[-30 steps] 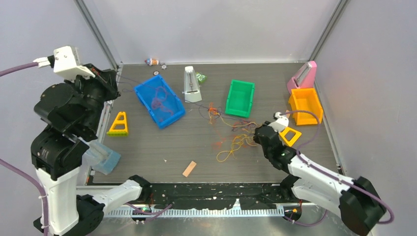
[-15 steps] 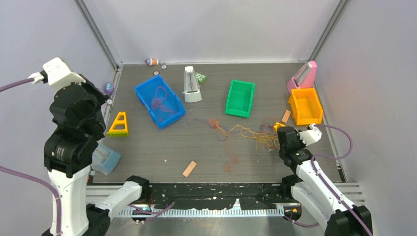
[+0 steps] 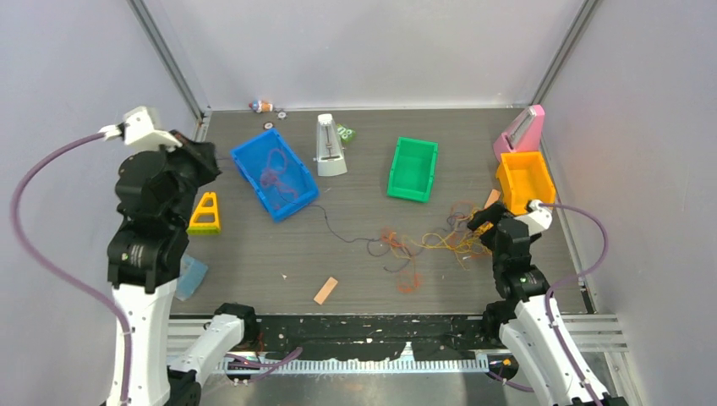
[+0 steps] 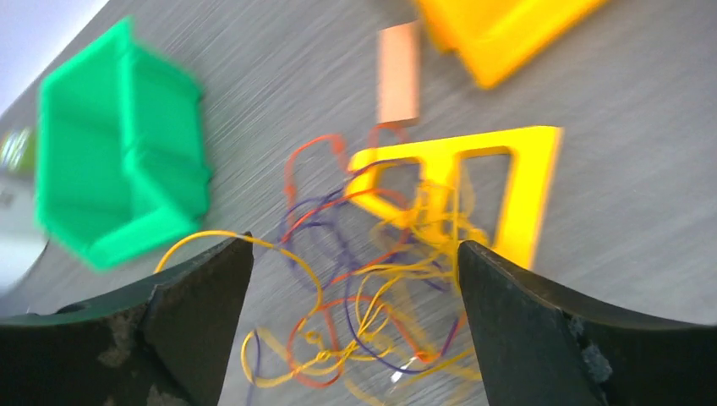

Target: Untangle the cables

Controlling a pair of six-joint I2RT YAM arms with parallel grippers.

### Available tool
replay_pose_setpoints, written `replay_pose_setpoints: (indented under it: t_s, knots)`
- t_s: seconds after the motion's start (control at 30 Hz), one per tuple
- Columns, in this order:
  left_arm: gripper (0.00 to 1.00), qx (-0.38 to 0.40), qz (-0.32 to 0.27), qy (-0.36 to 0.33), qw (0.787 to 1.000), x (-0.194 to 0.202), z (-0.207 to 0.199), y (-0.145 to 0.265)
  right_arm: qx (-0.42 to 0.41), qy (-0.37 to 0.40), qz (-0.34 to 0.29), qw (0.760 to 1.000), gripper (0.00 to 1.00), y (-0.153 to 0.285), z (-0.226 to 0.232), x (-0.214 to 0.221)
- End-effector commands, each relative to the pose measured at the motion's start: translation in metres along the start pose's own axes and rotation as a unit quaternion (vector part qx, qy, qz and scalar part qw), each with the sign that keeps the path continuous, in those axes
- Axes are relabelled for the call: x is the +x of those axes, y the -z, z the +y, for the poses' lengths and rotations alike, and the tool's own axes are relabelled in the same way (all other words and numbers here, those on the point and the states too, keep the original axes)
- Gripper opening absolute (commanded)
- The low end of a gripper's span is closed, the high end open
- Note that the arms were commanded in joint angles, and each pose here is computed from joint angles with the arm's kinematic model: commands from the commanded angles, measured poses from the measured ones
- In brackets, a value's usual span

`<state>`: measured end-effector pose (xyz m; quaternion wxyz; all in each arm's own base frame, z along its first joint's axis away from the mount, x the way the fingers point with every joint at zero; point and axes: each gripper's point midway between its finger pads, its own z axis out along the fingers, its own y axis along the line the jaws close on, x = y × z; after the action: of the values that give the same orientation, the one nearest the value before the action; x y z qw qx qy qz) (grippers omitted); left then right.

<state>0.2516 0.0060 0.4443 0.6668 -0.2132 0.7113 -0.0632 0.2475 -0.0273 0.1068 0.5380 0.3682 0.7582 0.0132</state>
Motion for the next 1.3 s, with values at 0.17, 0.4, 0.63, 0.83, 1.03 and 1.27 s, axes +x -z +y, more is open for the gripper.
replay_pose_setpoints:
  t_s: [0.17, 0.4, 0.63, 0.83, 1.03, 1.27]
  knots:
    - [0.00, 0.248, 0.113, 0.011, 0.962, 0.052, -0.091, -0.006, -0.294, 0.137, 0.039, 0.945, 0.95, 0.053, 0.115, -0.027]
    - [0.00, 0.147, 0.107, -0.019, 0.983, 0.082, -0.040, -0.015, -0.283, 0.177, 0.062, 0.941, 0.95, 0.071, 0.124, -0.049]
    - [0.00, 0.043, 0.120, -0.060, 0.990, 0.100, 0.008, -0.014, -0.399, 0.313, 0.180, 0.843, 0.95, 0.111, 0.184, 0.032]
    - [0.11, 0.079, 0.184, -0.059, 0.978, 0.148, 0.005, -0.015, -0.419, 0.383, 0.225, 0.792, 0.99, 0.112, 0.213, 0.100]
    - [0.72, 0.130, 0.241, -0.071, 0.959, 0.186, -0.002, -0.009, -0.411, 0.393, 0.245, 0.785, 0.82, 0.093, 0.226, 0.140]
    - [0.89, 0.190, 0.297, -0.096, 0.931, 0.238, -0.024, -0.001, -0.420, 0.372, 0.267, 0.784, 0.71, 0.082, 0.243, 0.174]
